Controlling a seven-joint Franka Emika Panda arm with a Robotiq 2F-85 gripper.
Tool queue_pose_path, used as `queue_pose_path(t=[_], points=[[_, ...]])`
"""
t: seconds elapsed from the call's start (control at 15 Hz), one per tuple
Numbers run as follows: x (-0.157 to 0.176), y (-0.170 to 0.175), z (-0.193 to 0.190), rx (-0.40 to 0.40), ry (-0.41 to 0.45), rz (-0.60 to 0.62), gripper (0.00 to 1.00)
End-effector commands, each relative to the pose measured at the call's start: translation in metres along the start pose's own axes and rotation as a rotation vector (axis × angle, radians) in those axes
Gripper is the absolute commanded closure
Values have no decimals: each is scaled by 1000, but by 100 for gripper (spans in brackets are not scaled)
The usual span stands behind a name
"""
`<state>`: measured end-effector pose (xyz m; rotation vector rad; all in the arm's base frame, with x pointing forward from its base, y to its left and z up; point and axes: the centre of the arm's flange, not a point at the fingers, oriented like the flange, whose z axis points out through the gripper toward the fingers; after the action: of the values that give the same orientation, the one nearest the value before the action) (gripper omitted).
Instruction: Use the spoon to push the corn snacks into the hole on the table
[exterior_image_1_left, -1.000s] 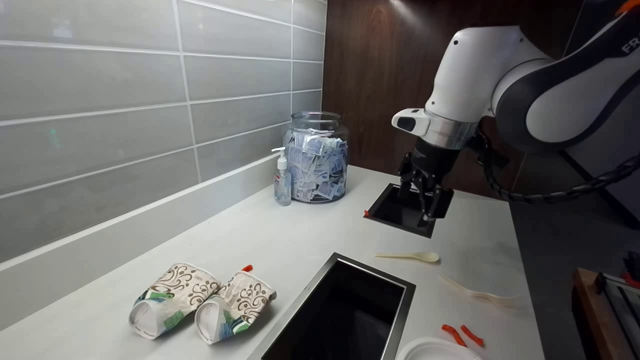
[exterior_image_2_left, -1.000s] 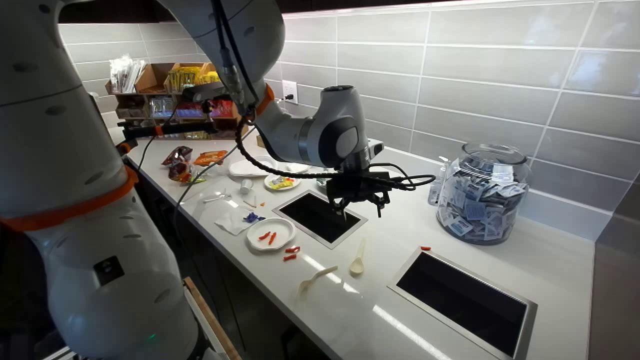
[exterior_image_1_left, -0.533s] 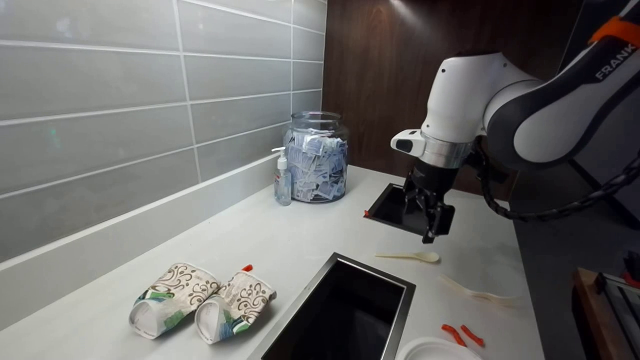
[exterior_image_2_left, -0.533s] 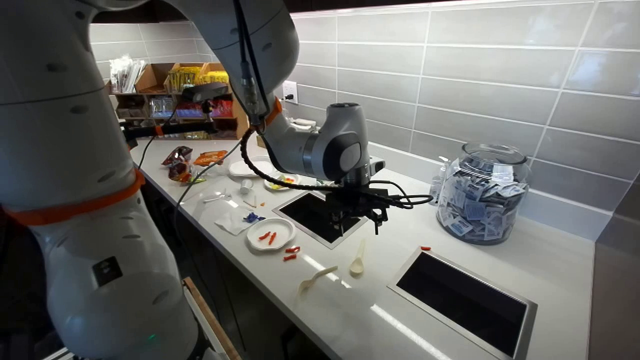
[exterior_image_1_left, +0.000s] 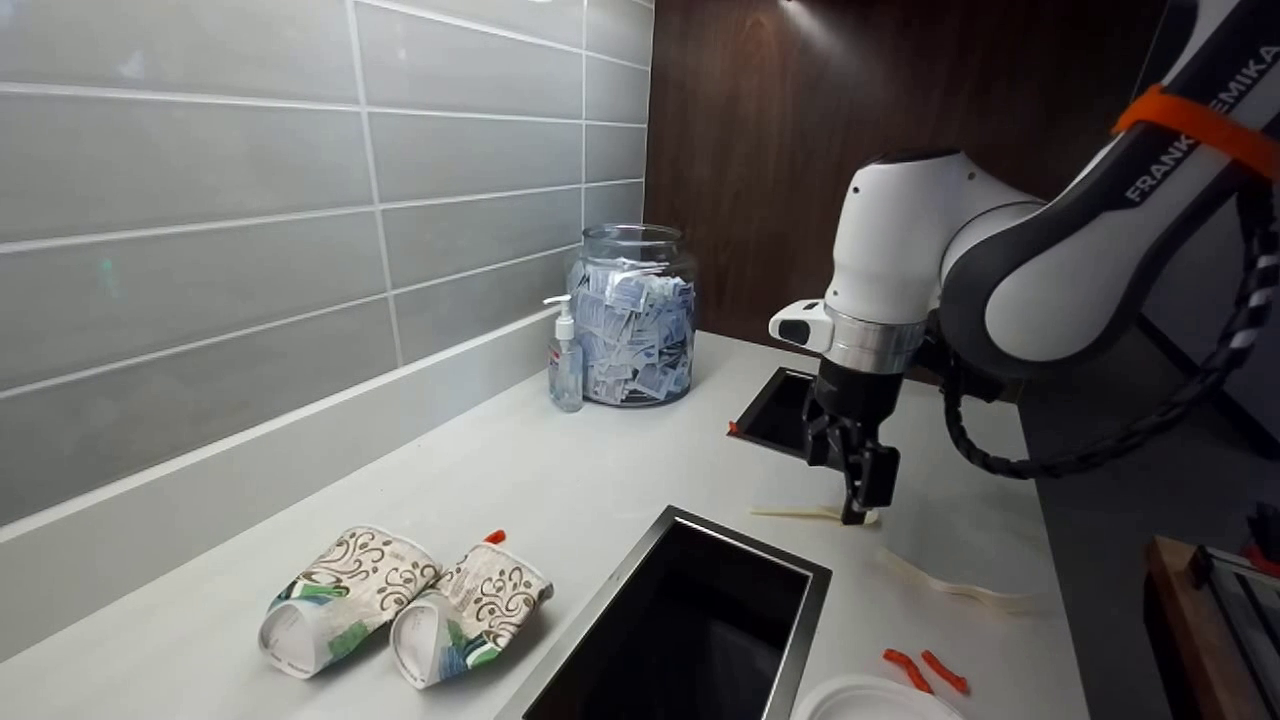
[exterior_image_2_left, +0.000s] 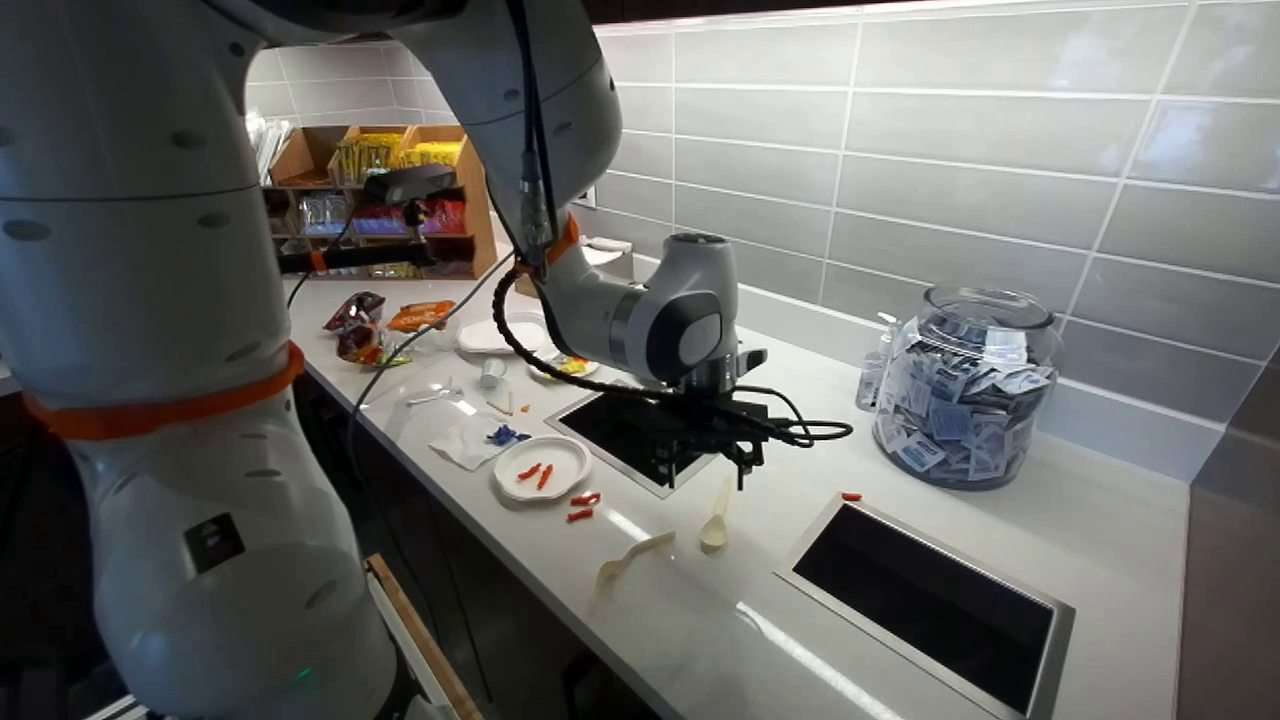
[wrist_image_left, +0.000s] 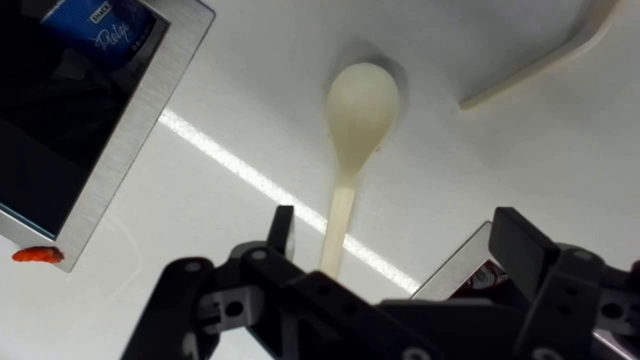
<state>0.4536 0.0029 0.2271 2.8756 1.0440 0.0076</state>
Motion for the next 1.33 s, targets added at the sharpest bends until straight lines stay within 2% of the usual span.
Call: queue_pose_path(t=[0.0,0.73,0.8,0.87,0.93,1.0,1.07,1.13,1.27], points=[[10,7,19,42,28,-4,1],[27,30,48,25,56,-55,1],[27,31,49,25,56,-51,5],[27,32,49,24,57,-49,22],[27,33,49,22,59,-47,30],[28,34,47,20,62,-49,30],[29,35,46,20,64,-50,36],[30,36,45,17,65,-50,47],[31,36,42,14,68,-50,61]])
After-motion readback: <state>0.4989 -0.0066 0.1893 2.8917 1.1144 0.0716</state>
